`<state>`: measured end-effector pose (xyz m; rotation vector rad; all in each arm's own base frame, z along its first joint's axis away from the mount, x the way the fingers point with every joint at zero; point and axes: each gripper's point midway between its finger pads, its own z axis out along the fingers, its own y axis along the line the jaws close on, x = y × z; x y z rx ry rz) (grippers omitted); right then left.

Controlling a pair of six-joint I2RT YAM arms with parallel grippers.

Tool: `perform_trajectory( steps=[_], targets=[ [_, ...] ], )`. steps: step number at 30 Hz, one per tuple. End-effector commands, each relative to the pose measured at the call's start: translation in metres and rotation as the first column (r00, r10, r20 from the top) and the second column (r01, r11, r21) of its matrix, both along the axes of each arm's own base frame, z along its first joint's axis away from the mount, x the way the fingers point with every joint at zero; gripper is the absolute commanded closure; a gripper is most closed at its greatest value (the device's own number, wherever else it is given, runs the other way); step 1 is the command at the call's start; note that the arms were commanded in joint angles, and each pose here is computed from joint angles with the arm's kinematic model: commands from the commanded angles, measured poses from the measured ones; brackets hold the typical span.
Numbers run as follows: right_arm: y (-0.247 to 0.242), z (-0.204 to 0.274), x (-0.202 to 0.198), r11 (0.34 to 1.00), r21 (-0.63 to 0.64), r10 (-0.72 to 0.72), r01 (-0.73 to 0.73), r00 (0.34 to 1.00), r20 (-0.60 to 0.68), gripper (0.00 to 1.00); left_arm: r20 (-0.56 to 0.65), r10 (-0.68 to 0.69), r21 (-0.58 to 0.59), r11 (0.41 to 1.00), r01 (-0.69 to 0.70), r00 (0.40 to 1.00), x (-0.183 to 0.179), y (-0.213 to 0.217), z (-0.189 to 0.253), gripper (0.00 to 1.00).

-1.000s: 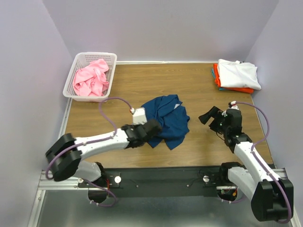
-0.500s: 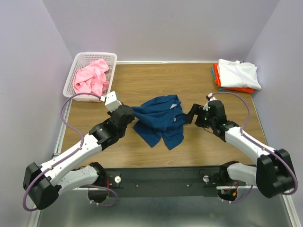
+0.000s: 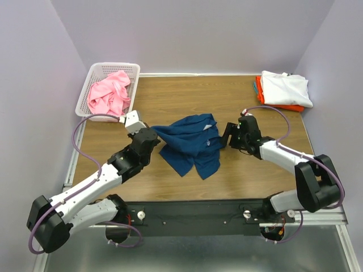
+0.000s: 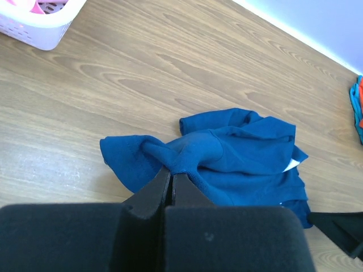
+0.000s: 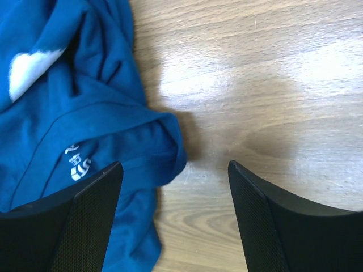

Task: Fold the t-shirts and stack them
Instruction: Flatten the tshirt out

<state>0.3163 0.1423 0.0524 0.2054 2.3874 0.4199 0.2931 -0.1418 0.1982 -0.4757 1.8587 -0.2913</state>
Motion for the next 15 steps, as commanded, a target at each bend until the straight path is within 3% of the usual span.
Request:
perform_trajectory(
  steps=[1, 7, 10, 11, 12, 13, 14, 15],
  targets=[
    [-0.001, -0.004, 0.009, 0.999, -0.023, -0.04, 0.039, 0.999, -0.015, 0.2, 0.115, 0.046, -0.046, 0.998, -0.04, 0.992, 0.002, 0.012, 0.014, 1.0],
    [0.004, -0.021, 0.008, 0.999, -0.02, -0.039, 0.038, 0.997, -0.071, 0.31, 0.121, 0.018, -0.089, 0.996, -0.007, 0.993, -0.005, 0.011, 0.013, 1.0],
    [0.014, -0.024, 0.008, 1.0, 0.011, -0.012, 0.013, 0.997, -0.076, 0.41, 0.091, -0.027, -0.063, 0.997, 0.032, 0.996, -0.003, 0.002, 0.007, 1.0],
    [0.021, -0.024, 0.005, 0.999, 0.038, 0.016, -0.013, 0.996, -0.083, 0.46, 0.081, -0.03, -0.056, 0.998, 0.035, 0.996, -0.003, 0.0, 0.006, 1.0],
    [0.024, -0.023, 0.005, 0.998, 0.052, 0.03, -0.026, 0.996, -0.081, 0.59, 0.053, -0.032, -0.043, 0.998, 0.034, 0.998, -0.004, 0.0, 0.001, 1.0],
    [0.025, -0.027, 0.003, 0.998, 0.057, 0.031, -0.026, 0.995, -0.094, 0.63, 0.038, -0.025, -0.038, 0.999, 0.026, 0.999, -0.003, 0.0, -0.002, 1.0],
    [0.03, -0.024, 0.006, 0.996, 0.078, 0.043, -0.037, 0.996, -0.078, 0.75, 0.04, -0.026, -0.043, 0.999, 0.028, 0.999, -0.003, -0.001, -0.001, 1.0],
    [0.031, -0.024, 0.008, 0.996, 0.081, 0.044, -0.038, 0.996, -0.072, 0.78, 0.043, -0.029, -0.048, 0.998, 0.031, 0.999, -0.002, -0.002, 0.0, 1.0]
  ],
)
